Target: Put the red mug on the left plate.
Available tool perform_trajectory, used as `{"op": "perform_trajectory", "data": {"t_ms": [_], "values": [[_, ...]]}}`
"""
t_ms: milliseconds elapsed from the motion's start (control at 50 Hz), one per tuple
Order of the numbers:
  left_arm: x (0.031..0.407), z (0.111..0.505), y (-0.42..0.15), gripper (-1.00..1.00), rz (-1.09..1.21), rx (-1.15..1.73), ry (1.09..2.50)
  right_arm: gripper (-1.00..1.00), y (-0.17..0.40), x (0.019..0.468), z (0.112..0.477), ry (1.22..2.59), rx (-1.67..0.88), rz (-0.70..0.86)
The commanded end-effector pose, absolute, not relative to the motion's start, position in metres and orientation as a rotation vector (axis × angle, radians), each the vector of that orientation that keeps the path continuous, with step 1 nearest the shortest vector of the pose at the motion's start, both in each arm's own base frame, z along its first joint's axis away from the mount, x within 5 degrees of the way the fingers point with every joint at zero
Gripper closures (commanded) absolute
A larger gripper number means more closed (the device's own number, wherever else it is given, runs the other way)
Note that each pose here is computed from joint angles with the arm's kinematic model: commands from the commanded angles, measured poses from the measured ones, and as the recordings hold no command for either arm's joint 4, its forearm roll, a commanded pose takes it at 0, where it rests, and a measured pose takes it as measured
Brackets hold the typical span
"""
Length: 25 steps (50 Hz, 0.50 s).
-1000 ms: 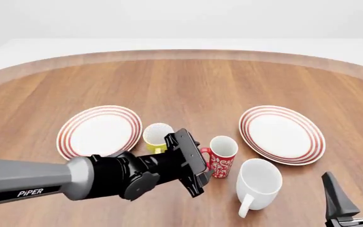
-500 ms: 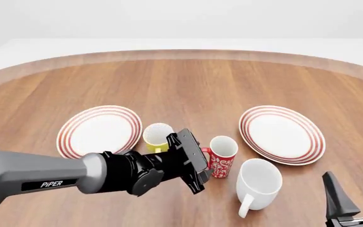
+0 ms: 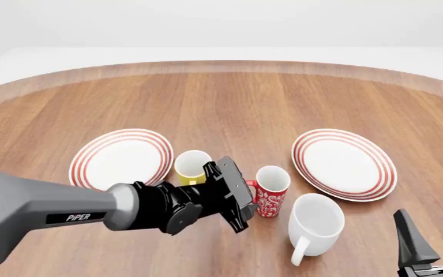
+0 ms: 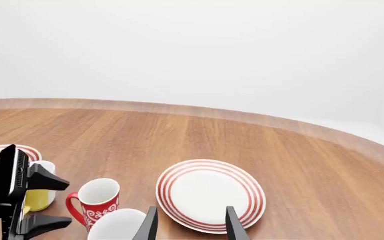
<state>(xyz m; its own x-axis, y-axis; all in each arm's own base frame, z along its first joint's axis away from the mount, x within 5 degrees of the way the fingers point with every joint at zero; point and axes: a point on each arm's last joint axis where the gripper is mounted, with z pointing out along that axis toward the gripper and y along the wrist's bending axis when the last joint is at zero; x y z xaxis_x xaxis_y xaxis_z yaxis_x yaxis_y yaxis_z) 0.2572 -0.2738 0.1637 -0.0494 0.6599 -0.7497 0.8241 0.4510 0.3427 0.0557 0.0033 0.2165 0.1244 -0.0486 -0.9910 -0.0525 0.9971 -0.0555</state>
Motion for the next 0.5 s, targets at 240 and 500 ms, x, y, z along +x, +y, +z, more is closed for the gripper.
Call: {"op": "perform_trajectory", "data": {"t_ms": [240, 500], "values": [[0.266, 0.155, -0.278, -1.0, -0.212, 1.279, 1.787, -1.0, 0.003, 0.056, 0.217, 1.443, -0.083, -0.002], [0.272, 0.152, -0.281, -1.0, -0.195, 1.295, 1.789, -1.0, 0.003, 0.056, 0.217, 1.44, -0.085, -0.002]]}}
